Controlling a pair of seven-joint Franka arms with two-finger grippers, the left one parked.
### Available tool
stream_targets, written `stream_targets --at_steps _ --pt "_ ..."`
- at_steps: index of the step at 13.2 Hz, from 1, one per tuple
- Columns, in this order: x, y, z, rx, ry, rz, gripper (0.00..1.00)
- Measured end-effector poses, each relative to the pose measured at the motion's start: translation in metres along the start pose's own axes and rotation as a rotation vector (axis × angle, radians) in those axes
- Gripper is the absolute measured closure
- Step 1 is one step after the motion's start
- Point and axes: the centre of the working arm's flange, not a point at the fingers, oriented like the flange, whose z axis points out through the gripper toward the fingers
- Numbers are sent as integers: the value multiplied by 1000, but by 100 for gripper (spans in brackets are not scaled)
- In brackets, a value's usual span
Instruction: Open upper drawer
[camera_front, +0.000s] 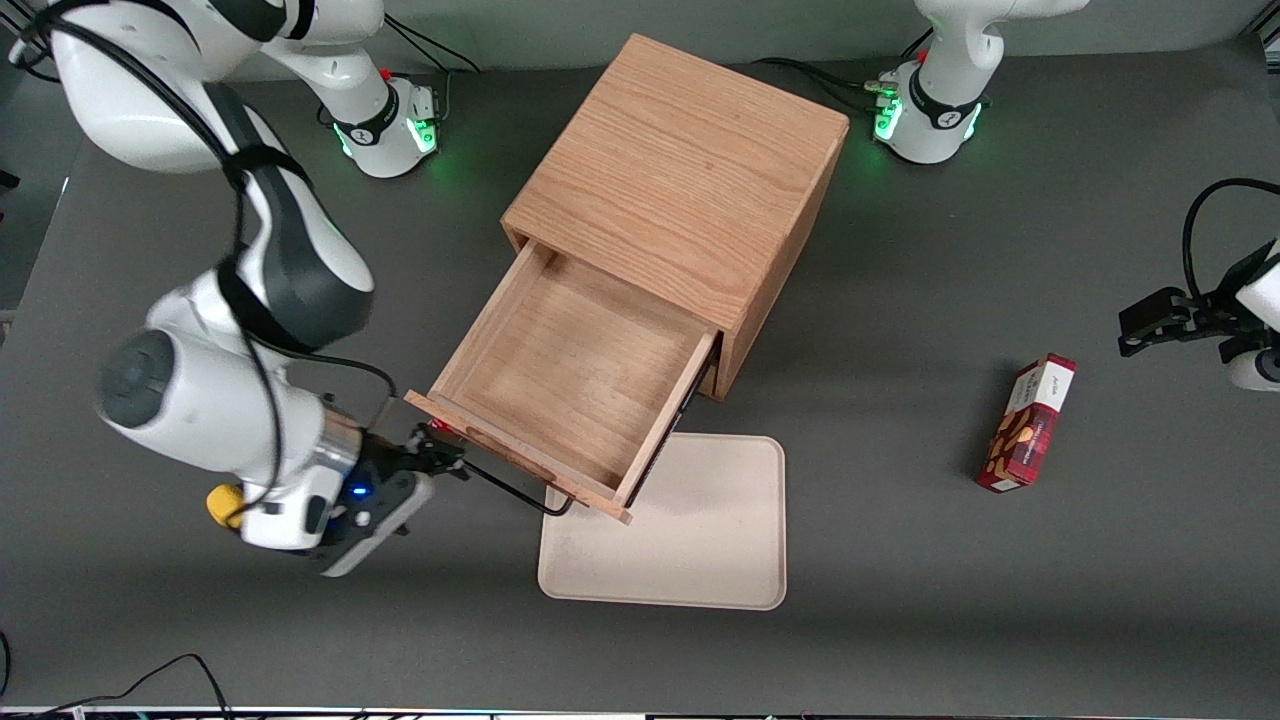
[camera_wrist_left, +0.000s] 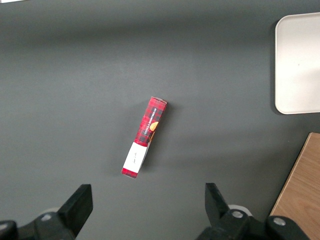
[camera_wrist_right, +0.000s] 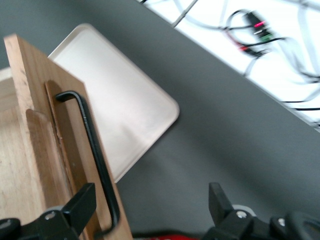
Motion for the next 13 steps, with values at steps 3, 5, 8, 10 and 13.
stream_targets --at_steps 3,5,8,10,13 --pt "-40 35 -89 -42 14 113 0" --pt "-86 58 -131 -68 -27 205 0" --pt "-152 77 -170 -97 -107 357 0" --pt "-190 75 -183 -110 -150 521 0" --pt "-227 46 -194 -141 -196 703 0"
